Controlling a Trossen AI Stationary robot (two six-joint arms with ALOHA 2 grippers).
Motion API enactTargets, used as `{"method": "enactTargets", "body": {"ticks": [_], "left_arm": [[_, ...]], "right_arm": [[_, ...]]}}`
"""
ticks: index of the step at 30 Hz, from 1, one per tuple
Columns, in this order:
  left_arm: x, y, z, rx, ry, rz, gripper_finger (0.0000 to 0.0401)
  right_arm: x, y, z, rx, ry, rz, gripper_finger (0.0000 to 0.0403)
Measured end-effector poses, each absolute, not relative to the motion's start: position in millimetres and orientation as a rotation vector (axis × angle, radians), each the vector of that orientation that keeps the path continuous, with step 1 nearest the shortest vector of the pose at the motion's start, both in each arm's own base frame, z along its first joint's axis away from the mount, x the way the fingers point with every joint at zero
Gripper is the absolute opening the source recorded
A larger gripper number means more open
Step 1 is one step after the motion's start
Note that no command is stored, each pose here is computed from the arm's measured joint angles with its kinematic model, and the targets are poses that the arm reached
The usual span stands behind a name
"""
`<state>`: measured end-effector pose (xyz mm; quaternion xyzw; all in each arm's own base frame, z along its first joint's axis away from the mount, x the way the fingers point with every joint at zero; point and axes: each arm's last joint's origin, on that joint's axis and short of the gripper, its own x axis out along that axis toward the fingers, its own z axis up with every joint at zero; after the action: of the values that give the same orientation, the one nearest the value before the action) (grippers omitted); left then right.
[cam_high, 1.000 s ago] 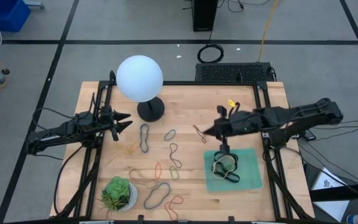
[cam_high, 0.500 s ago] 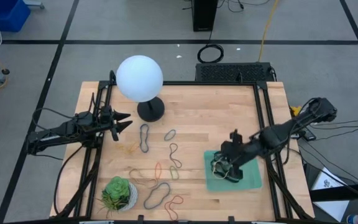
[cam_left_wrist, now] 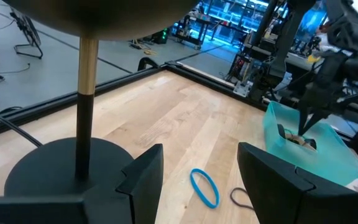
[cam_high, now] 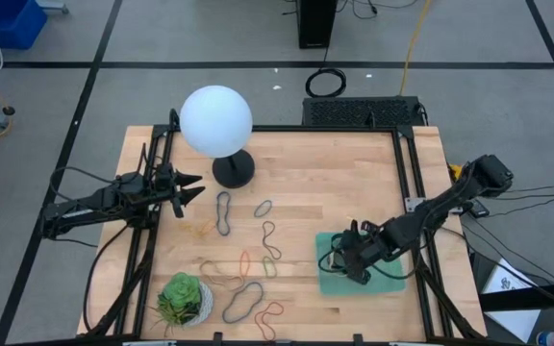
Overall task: Pick and place rubber bands into bin
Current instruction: Put the top purple rubber band into the green bin, then put the yellow rubber band into the green bin
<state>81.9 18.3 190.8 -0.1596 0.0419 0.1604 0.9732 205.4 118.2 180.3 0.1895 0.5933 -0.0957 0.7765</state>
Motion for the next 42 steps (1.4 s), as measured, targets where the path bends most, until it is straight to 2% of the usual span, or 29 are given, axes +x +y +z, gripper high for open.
{"method": "enactTargets", "body": {"ticks": [6,11,22,27,31,35,42], "left_arm": [[81.9,18.3,190.7,-0.323,0.085,0.323,0.0212],[81.9,18.3,190.8,-0.323,0.084,0.323,0.0212],[81.9,18.3,190.8,-0.318,0.085,0.323,0.0212],[82.1,18.3,192.5,-0.309,0.068,0.319,0.0212],[82.6,17.8,195.9,-0.277,0.041,0.293,0.0212],[83.4,15.8,202.5,-0.251,-0.015,0.21,0.0212],[84.0,15.1,203.6,-0.2,0.009,0.184,0.0212]], "right_arm": [[202.8,117.4,173.2,0.407,1.3,-0.173,0.0001],[203.2,117.5,173.4,0.405,1.297,-0.169,0.0023],[204.5,118.0,185.5,0.358,1.323,-0.174,0.0153],[205.4,115.5,205.7,0.267,1.324,-0.263,0.0189],[206.7,112.6,224.1,0.202,1.286,-0.325,0.02],[207.3,105.4,241.3,0.211,1.222,-0.282,0.0198],[200.9,83.5,272.8,0.106,0.958,-0.323,0.019]]}}
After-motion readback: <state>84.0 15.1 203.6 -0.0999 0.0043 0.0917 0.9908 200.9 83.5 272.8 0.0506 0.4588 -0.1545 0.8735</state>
